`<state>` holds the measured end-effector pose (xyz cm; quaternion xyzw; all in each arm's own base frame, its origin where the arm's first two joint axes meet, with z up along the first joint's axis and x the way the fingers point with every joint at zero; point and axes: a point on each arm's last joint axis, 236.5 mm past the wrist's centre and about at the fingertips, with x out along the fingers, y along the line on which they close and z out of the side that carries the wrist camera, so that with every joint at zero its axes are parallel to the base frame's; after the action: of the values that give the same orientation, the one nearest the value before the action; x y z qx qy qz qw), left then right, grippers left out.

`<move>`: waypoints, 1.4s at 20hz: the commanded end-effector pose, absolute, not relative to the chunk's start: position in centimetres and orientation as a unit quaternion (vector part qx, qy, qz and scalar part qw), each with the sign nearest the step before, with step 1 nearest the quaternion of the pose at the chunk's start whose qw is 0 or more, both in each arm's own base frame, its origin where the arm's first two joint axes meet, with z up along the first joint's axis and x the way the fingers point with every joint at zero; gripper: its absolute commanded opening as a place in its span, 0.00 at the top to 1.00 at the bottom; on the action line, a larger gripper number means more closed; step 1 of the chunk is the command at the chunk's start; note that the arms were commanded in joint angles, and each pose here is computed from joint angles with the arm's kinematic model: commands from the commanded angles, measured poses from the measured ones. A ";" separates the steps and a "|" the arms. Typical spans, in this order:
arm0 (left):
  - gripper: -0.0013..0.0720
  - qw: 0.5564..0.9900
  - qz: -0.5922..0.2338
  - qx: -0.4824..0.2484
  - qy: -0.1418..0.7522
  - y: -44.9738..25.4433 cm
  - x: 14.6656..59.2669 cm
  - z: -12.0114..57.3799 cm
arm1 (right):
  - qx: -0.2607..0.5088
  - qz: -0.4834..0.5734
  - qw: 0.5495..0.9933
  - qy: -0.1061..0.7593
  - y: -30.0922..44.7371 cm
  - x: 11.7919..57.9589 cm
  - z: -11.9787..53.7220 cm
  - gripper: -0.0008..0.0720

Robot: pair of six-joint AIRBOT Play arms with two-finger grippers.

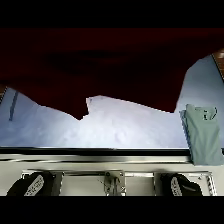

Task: Fold the shirts.

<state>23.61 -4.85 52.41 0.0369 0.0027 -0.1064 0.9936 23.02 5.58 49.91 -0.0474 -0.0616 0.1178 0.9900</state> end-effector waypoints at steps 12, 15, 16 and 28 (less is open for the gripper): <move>0.93 0.990 -0.087 0.010 0.108 -5.1 18.9 46.4 | -0.041 -0.018 0.963 0.267 -0.7 18.2 35.8 0.90; 0.93 0.973 -0.091 -0.027 0.211 -3.8 23.5 39.9 | 0.015 0.004 0.894 0.447 -1.8 20.9 27.0 0.90; 0.93 0.962 -0.093 -0.043 0.253 -3.3 25.3 37.1 | 0.032 0.009 0.872 0.488 -2.2 22.0 24.1 0.90; 0.93 0.914 -0.111 -0.137 0.364 -4.5 50.8 10.8 | 0.164 -0.014 0.919 0.358 0.9 51.4 4.8 0.90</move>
<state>45.10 -3.50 14.21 -0.1290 0.4068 -0.1183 0.8966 43.85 -0.31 5.35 0.0927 0.4749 0.0191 0.8750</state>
